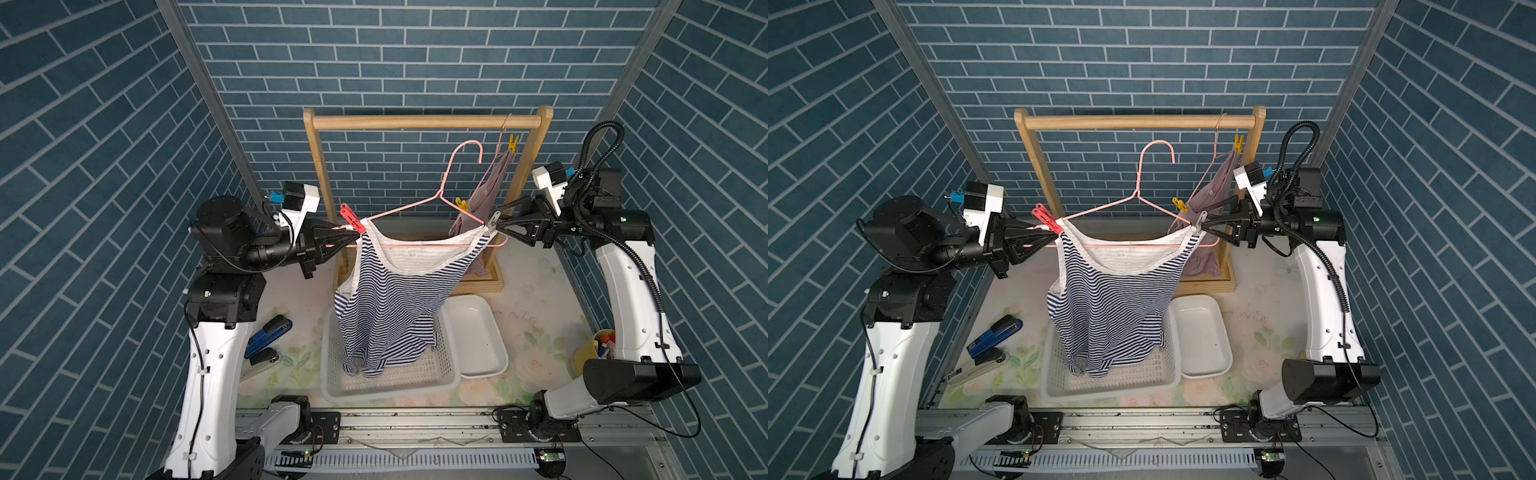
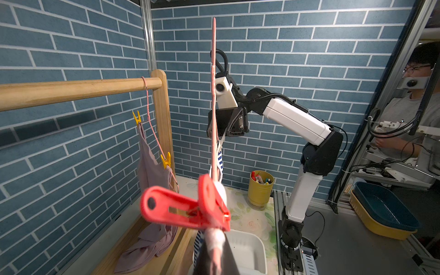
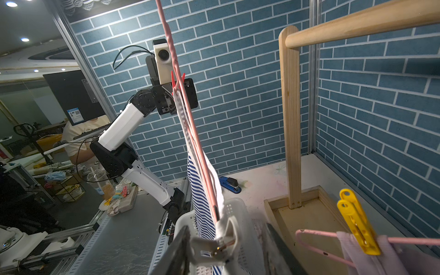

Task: Remove the clothespins securing tank tops to the hanger
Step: Remove the clothespin from the hanger.

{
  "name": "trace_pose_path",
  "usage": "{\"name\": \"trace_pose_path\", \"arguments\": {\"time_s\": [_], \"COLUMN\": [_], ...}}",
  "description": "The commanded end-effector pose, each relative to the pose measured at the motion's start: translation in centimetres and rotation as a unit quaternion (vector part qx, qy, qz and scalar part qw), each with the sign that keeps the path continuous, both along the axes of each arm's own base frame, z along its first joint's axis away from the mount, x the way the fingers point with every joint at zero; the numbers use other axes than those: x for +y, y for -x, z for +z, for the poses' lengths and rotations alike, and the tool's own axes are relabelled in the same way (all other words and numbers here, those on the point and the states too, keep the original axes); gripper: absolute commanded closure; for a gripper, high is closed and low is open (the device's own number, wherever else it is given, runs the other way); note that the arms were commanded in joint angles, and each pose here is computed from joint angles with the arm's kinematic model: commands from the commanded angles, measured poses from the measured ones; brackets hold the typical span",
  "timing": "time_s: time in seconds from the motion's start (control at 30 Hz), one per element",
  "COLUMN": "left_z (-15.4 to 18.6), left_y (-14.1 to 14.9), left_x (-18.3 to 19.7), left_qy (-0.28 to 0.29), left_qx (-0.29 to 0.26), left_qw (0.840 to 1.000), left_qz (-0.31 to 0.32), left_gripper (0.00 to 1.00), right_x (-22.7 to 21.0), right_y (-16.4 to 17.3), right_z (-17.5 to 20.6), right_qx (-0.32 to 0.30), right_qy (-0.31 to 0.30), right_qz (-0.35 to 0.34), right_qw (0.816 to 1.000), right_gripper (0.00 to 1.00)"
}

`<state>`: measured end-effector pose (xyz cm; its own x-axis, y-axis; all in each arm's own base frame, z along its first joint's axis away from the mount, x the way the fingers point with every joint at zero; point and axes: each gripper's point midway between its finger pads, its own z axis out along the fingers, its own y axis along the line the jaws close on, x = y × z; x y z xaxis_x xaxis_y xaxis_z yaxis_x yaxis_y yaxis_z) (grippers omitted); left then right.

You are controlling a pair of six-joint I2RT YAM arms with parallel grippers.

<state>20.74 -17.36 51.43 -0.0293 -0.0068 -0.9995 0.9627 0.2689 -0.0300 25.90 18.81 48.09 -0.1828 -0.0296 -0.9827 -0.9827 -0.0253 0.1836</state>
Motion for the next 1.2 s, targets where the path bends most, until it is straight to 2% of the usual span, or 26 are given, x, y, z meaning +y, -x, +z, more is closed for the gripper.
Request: {"name": "trace_pose_path", "arguments": {"time_s": [0.0, 0.1, 0.33, 0.4, 0.47, 0.8, 1.17], "left_z": [1.0, 1.0, 1.3, 1.3, 1.3, 0.8, -1.1], "left_y": [0.8, 0.9, 1.1, 1.1, 1.1, 0.9, 0.8], "left_x": [0.1, 0.1, 0.1, 0.1, 0.1, 0.1, 0.3], "left_qy": [0.000, -0.001, -0.002, -0.002, -0.003, -0.005, -0.014], "left_qx": [-0.023, -0.024, -0.026, -0.025, -0.023, -0.013, 0.006], "left_qw": [1.000, 1.000, 1.000, 1.000, 1.000, 1.000, 1.000], "left_qz": [-0.007, -0.007, -0.008, -0.010, -0.010, -0.001, 0.012], "left_gripper": [1.00, 1.00, 1.00, 1.00, 1.00, 1.00, 1.00], "right_x": [0.2, 0.5, 1.0, 1.0, 1.0, 1.0, 1.1], "right_y": [2.1, 2.3, 2.3, 2.3, 2.4, 2.7, 1.0], "right_z": [1.9, 2.0, 1.4, 1.4, 1.5, 1.4, 1.6], "right_qx": [-0.036, -0.039, -0.026, -0.025, -0.027, -0.025, -0.042], "right_qy": [-0.040, -0.040, -0.041, -0.041, -0.041, -0.038, 0.002], "right_qz": [0.053, 0.059, 0.068, 0.068, 0.069, 0.066, 0.014], "right_qw": [0.997, 0.997, 0.997, 0.996, 0.996, 0.997, 0.999], "right_gripper": [0.56, 0.61, 0.90, 0.92, 1.00, 1.00, 1.00]}}
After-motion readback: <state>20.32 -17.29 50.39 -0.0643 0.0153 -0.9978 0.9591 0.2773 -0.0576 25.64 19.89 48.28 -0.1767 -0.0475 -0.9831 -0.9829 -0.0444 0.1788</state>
